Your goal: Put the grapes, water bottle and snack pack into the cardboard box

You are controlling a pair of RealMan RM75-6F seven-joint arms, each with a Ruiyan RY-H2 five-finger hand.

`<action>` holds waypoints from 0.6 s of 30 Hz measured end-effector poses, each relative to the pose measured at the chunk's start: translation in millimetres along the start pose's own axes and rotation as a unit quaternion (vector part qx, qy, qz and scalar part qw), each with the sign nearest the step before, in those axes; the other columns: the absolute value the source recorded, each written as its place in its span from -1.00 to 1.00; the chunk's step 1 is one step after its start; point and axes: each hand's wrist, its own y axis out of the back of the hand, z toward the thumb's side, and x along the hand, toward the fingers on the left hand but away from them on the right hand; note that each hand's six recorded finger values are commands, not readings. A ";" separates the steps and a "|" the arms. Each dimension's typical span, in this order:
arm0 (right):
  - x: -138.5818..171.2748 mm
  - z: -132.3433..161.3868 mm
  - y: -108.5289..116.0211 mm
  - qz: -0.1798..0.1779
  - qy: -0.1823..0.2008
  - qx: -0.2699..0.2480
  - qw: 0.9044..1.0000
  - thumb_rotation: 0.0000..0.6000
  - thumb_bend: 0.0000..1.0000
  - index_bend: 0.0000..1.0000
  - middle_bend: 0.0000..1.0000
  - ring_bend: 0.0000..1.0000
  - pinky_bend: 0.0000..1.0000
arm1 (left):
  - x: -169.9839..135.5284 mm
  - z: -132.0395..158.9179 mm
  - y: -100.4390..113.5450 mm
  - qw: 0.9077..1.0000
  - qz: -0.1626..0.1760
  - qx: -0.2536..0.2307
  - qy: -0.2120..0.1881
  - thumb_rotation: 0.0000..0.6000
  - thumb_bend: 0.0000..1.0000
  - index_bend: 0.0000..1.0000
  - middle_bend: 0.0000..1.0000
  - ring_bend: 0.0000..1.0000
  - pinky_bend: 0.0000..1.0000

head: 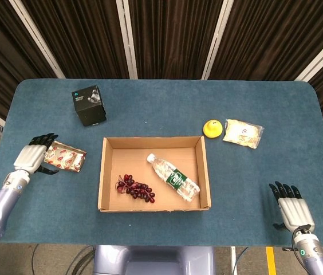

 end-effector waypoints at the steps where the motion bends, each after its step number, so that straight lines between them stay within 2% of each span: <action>1: -0.5 -0.1 -0.1 0.000 -0.001 0.000 1.000 1.00 -1.00 -1.00 -1.00 -1.00 -1.00 | 3.2 1.6 -1.6 1.000 -0.003 0.000 0.000 0.87 -0.95 -1.00 -1.00 -1.00 -0.89; 5: -2.9 -1.8 -0.6 0.002 -0.006 0.000 1.000 1.00 -1.00 -1.00 -1.00 -1.00 -1.00 | 15.2 9.6 -7.8 1.000 -0.017 0.003 -0.003 0.87 -0.94 -0.98 -1.00 -1.00 -0.89; 7: -3.6 -2.2 -0.6 0.002 -0.007 0.000 1.000 1.00 -1.00 -1.00 -1.00 -1.00 -1.00 | 19.2 13.7 -10.6 1.000 -0.024 0.006 -0.005 0.88 -0.93 -0.88 -1.00 -1.00 -0.89; 9: -3.7 -2.4 -0.5 0.002 -0.008 0.000 1.000 1.00 -1.00 -1.00 -1.00 -1.00 -1.00 | 22.2 17.6 -12.1 0.999 -0.029 0.011 -0.008 0.88 -0.84 -0.65 -0.93 -0.93 -0.85; 11: -3.7 -2.3 -0.3 0.002 -0.007 0.000 1.000 1.00 -1.00 -1.00 -1.00 -1.00 -1.00 | 23.8 20.2 -12.5 0.999 -0.029 0.017 -0.010 0.87 -0.68 -0.37 -0.70 -0.73 -0.75; 15: -3.4 -2.6 0.2 0.002 -0.006 0.000 1.000 1.00 -1.00 -1.00 -1.00 -1.00 -1.00 | 25.5 25.0 -12.5 0.999 -0.028 0.028 -0.013 0.93 -0.23 0.34 0.02 -0.14 -0.35; 18: -3.4 -2.8 0.9 0.001 -0.005 0.000 1.000 1.00 -1.00 -1.00 -1.00 -1.00 -1.00 | 24.6 27.0 -9.8 0.999 -0.017 0.030 -0.014 1.00 0.01 0.66 0.28 0.07 -0.12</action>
